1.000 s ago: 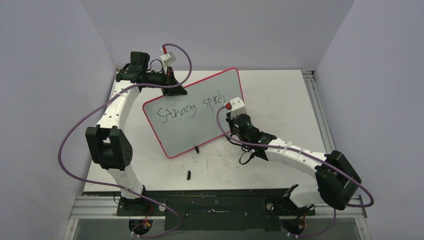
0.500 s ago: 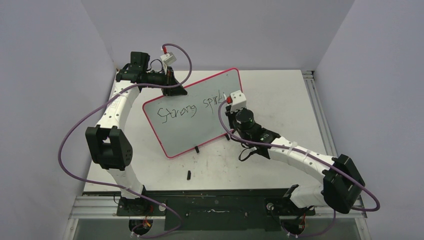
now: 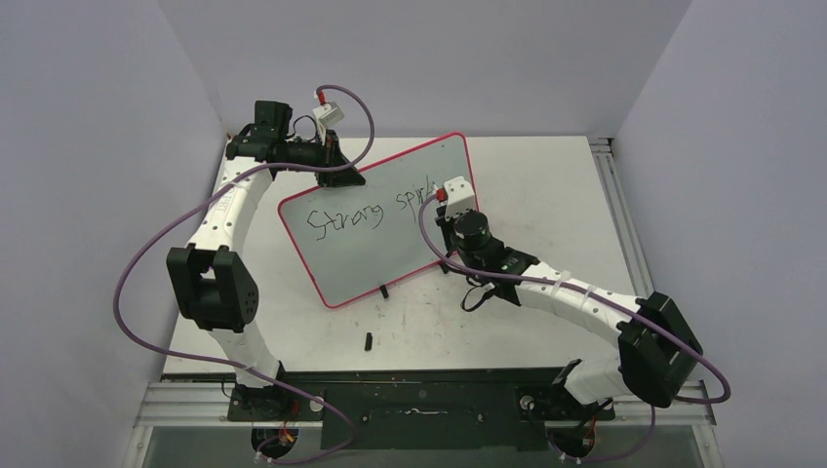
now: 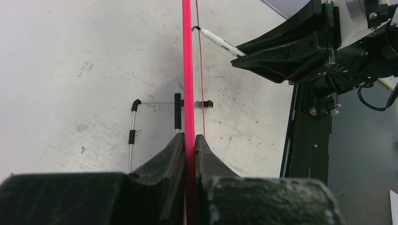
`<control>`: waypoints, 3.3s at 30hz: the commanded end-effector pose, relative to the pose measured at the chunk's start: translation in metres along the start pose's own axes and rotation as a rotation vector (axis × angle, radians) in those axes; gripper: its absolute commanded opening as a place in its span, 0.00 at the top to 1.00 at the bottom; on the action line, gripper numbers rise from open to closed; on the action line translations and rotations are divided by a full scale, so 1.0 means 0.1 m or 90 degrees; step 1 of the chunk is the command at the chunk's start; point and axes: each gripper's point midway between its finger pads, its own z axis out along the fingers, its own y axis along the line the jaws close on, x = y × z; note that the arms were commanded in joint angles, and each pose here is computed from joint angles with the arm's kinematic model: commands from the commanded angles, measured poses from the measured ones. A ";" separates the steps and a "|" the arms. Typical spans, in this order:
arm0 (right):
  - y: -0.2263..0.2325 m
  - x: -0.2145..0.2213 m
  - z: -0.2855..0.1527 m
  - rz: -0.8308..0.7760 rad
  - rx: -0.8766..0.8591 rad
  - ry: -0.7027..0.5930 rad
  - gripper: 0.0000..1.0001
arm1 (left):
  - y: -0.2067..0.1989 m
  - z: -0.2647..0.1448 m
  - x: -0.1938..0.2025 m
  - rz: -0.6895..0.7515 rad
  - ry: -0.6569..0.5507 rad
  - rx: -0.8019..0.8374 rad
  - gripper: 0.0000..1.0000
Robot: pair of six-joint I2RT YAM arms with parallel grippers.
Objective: Write a sentence on the whiteboard
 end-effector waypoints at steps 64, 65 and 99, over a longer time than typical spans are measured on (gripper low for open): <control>1.81 0.45 -0.75 -0.017 -0.264 0.039 0.95 | -0.22 0.19 0.37 -0.065 0.068 0.024 1.00; 1.83 0.46 -0.72 -0.018 -0.264 0.040 0.95 | -0.23 0.20 0.37 -0.065 0.069 0.024 1.00; 1.76 0.97 -0.37 -0.046 -0.189 0.112 0.95 | -0.25 0.18 0.35 -0.059 0.067 0.024 1.00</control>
